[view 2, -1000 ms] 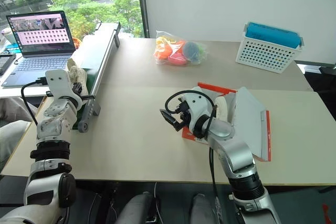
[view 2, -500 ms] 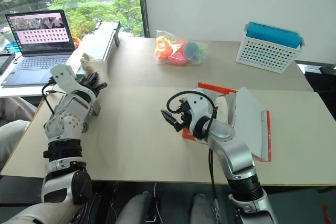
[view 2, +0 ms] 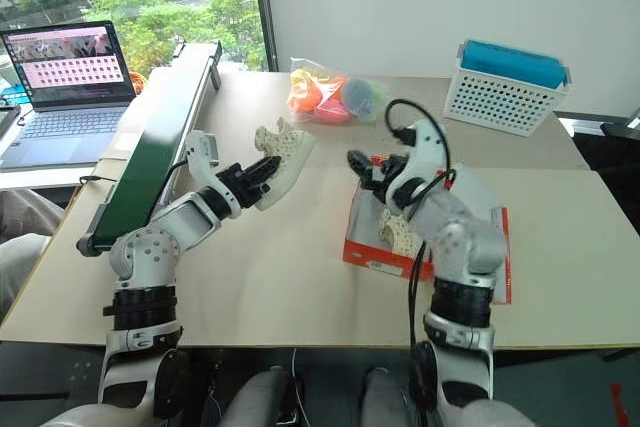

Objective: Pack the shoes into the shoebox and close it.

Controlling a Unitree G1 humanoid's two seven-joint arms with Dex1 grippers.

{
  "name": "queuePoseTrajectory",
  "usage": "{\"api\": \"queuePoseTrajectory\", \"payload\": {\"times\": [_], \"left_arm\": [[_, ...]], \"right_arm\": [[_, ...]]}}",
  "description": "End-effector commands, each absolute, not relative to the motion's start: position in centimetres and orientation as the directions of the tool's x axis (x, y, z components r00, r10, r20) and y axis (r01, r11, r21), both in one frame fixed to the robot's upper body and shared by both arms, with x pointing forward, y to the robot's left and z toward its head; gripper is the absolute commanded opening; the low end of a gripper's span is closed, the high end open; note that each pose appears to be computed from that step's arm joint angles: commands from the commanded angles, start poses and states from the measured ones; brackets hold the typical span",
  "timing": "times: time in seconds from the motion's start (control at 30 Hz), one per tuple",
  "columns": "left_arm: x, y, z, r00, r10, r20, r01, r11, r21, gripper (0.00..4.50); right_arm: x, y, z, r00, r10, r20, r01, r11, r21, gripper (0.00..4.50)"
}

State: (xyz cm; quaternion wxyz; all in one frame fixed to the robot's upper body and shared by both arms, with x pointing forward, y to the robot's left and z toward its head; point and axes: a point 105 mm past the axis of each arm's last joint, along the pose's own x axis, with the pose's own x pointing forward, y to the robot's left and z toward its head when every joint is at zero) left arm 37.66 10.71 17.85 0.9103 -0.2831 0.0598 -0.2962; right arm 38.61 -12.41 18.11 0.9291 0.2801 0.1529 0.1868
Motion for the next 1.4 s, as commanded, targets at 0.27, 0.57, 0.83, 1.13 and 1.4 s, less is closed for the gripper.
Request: {"api": "queuePoseTrajectory", "payload": {"times": [0.27,0.57,0.83,1.13,1.4], "left_arm": [[36.6,7.3,19.2,0.723,-0.681,0.114,0.633,0.588,-0.503,0.03],[36.4,6.8,19.3,0.715,-0.688,0.121,0.644,0.583,-0.495,0.03],[35.9,6.7,19.4,0.697,-0.705,0.131,0.663,0.565,-0.491,0.03],[35.7,6.6,19.0,0.694,-0.709,0.124,0.664,0.564,-0.490,0.03],[35.8,6.7,19.0,0.701,-0.703,0.122,0.658,0.570,-0.492,0.00]], "right_arm": [[37.9,-8.6,21.3,0.689,0.703,-0.179,-0.313,0.510,0.801,4.50],[38.4,-8.0,21.0,0.669,0.710,-0.220,-0.300,0.529,0.793,4.50],[40.2,-7.9,21.1,0.689,0.692,-0.216,-0.288,0.535,0.794,4.50],[41.3,-7.5,21.3,0.690,0.696,-0.201,-0.303,0.529,0.793,4.50],[41.0,-7.1,21.8,0.685,0.708,-0.172,-0.325,0.508,0.798,2.47]]}}
